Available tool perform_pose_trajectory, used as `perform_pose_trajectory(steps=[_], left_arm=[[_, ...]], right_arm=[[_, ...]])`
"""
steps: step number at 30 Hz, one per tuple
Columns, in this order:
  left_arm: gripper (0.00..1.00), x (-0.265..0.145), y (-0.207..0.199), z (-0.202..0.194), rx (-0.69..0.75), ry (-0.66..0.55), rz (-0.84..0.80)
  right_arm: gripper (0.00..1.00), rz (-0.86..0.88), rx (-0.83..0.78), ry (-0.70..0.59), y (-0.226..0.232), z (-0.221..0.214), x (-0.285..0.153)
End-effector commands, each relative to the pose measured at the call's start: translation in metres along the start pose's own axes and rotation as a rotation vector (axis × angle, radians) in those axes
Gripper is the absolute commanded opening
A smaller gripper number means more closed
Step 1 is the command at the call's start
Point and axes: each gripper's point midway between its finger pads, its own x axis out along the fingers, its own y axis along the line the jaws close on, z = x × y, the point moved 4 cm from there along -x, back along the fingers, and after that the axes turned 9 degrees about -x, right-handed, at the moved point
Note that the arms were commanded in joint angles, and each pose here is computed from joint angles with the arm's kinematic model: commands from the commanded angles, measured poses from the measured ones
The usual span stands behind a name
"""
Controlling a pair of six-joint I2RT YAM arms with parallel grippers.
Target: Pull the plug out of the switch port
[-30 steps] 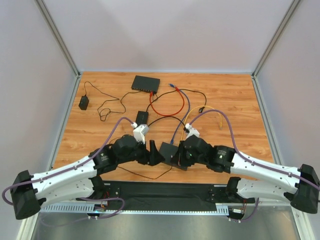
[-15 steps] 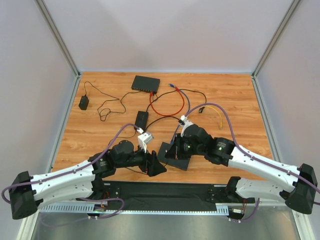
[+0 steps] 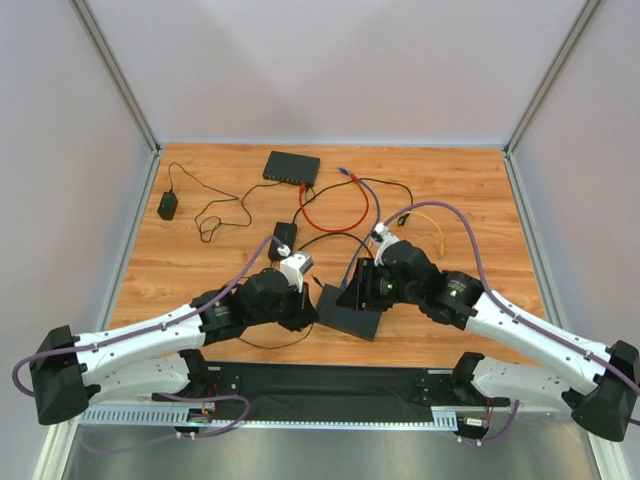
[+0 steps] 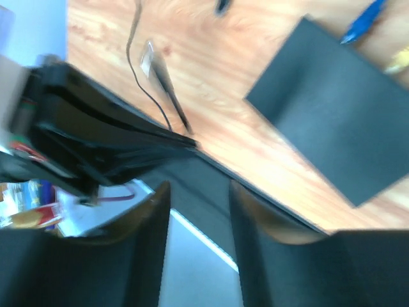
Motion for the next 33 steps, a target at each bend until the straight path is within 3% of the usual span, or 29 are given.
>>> perform_pose_trajectory(steps=[1,7,14,19,25,33], left_arm=[[0.0,-0.012,0.026,0.023,-0.07,-0.063,0.24],[0.0,-0.043,0.084,0.055,-0.255,-0.135,0.465],[0.0,-0.071,0.144,0.107,-0.335,-0.268,0.67],[0.0,-0.055,0.168,0.142,-0.4,-0.294,0.622],[0.0,-0.014,0.194,0.173,-0.451,-0.238,0.643],[0.04,0.008,0.228,0.185,-0.512,-0.197,0.769]], right_arm=[[0.46,-0.073,-0.036,-0.057,-0.015,0.018,-0.016],[0.66,-0.228,-0.013,-0.085,-0.061,0.031,-0.031],[0.66,-0.266,0.008,-0.027,-0.093,0.029,-0.019],[0.66,-0.255,0.017,-0.012,-0.102,0.026,-0.009],[0.66,-0.235,0.018,0.038,-0.107,0.016,0.001],[0.69,-0.29,0.021,0.138,-0.117,0.001,-0.001]])
